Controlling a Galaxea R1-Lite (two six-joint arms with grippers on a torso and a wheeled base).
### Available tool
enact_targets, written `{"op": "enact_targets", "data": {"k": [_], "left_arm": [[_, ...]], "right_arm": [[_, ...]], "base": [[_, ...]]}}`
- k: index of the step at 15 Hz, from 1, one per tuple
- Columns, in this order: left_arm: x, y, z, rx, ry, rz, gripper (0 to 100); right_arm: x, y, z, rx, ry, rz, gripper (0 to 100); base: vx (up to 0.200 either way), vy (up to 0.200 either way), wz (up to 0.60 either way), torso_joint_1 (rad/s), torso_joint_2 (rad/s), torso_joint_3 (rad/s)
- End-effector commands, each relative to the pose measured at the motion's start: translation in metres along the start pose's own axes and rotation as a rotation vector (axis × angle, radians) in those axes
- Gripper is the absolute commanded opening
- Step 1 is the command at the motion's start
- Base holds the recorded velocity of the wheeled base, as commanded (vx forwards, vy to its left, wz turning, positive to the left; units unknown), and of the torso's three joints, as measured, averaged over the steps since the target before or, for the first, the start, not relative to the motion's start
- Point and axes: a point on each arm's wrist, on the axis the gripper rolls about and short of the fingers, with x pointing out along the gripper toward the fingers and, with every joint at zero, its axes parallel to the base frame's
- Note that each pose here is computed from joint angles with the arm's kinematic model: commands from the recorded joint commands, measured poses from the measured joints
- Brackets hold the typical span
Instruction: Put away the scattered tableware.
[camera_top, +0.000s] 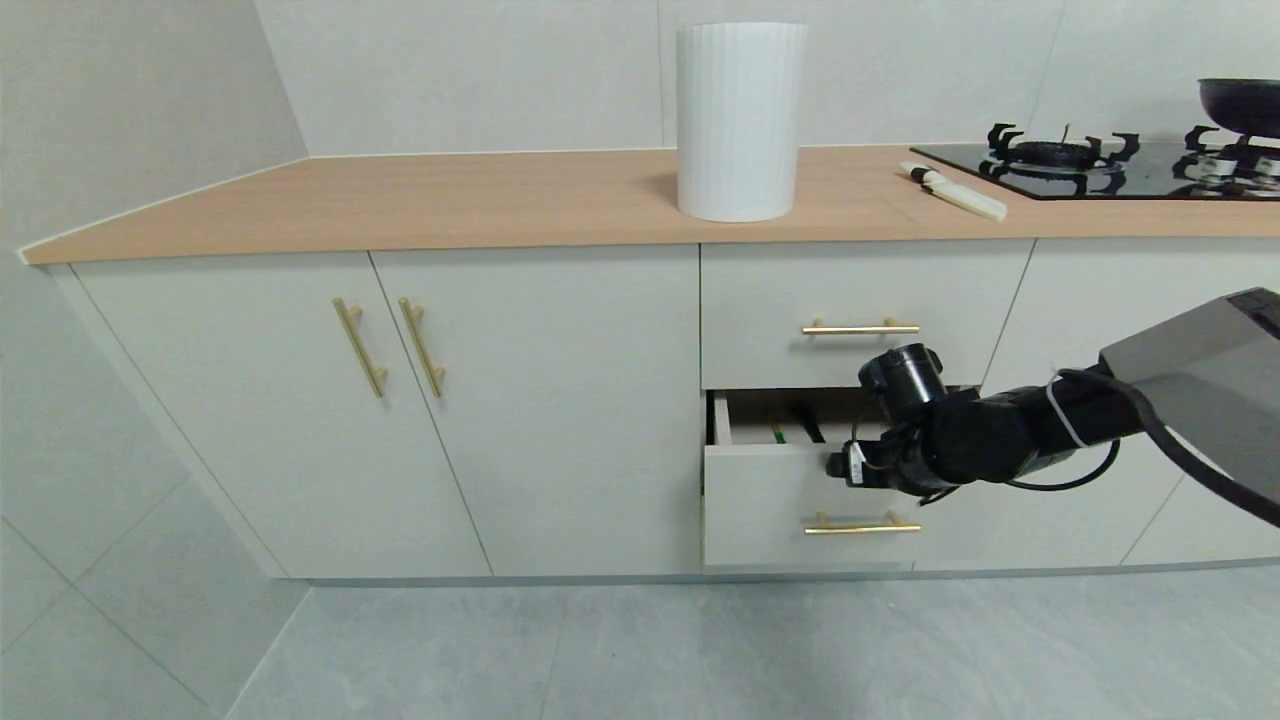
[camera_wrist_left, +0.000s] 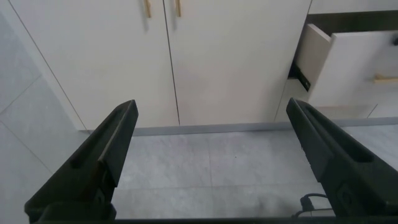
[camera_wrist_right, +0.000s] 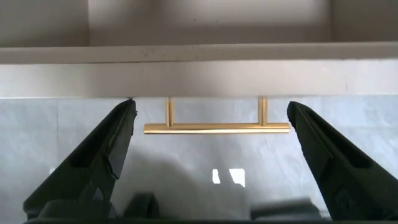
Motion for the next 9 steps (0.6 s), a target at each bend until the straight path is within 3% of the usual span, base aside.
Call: {"op": "enact_targets", "data": {"k": [1,4,9], "left_arm": [[0.000,0.000,0.000,0.000,0.000,0.000,100],[0.000,0.000,0.000,0.000,0.000,0.000,100],[0.000,0.000,0.000,0.000,0.000,0.000,100]], "right_arm": [[0.018,-0.004,-0.001,0.017,-0.009,-0.026,100],[0.031,-0.013,0.002,0.053,-0.074,-0.063,100],[0.073,-0.028,-0.010,0.132,-0.264,-0.057,100]], "base": [[0.000,0.000,0.00,0.000,0.00,0.000],[0.000,0.000,0.00,0.000,0.00,0.000],[0.000,0.000,0.00,0.000,0.00,0.000]]}}
